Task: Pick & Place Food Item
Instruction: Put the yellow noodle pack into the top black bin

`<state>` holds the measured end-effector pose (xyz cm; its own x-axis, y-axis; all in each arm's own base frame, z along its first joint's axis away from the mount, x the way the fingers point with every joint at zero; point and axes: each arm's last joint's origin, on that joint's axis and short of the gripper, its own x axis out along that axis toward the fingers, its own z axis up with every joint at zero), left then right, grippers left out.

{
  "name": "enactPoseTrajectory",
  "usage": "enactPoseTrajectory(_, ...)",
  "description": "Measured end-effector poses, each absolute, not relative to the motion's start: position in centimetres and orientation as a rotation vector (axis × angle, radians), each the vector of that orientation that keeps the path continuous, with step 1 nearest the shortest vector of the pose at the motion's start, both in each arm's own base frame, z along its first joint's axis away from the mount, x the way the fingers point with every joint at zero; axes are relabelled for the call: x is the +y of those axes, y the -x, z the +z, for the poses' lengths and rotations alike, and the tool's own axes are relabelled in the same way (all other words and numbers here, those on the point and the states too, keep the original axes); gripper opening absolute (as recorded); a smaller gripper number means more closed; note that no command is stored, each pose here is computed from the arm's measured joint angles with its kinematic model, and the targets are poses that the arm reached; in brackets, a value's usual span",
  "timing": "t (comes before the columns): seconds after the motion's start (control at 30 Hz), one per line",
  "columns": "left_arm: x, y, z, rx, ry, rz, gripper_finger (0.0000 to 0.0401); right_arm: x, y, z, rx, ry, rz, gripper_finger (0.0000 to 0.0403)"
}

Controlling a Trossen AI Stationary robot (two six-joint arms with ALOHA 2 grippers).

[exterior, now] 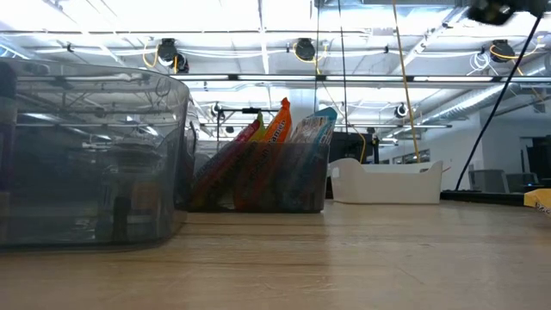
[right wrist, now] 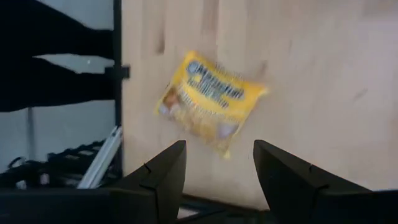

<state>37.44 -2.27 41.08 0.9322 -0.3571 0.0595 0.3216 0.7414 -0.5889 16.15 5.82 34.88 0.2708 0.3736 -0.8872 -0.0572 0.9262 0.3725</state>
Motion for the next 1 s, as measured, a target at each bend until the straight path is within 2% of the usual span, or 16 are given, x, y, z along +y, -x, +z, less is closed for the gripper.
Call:
enactPoseTrajectory(0.1, -3.1, -37.4, 40.7, 0.109, 0.614, -0.424, 0.023, 6.5, -15.2, 32.6, 1.302, -0.35, 0.285, 0.0183)
enactPoseTrajectory(0.27, -4.4, -37.2, 40.1, 0.189, 0.626, -0.433, 0.023, 7.6, -14.3, 28.5, 1.227, -0.496, 0.286, 0.0183)
enactPoseTrajectory(0.6, -6.5, -36.7, 39.1, 0.313, 0.649, -0.446, 0.023, 8.3, -14.9, 19.7, 1.123, -0.774, 0.241, 0.0183)
enactPoseTrajectory(0.83, -6.5, -36.7, 39.0, 0.333, 0.673, -0.439, 0.023, 6.8, -14.8, 17.2, 1.139, -0.763, 0.059, 0.0183)
enactPoseTrajectory(1.0, -6.6, -36.7, 39.0, 0.339, 0.687, -0.437, 0.023, 6.5, -15.4, 16.6, 1.135, -0.716, 0.027, 0.0183)
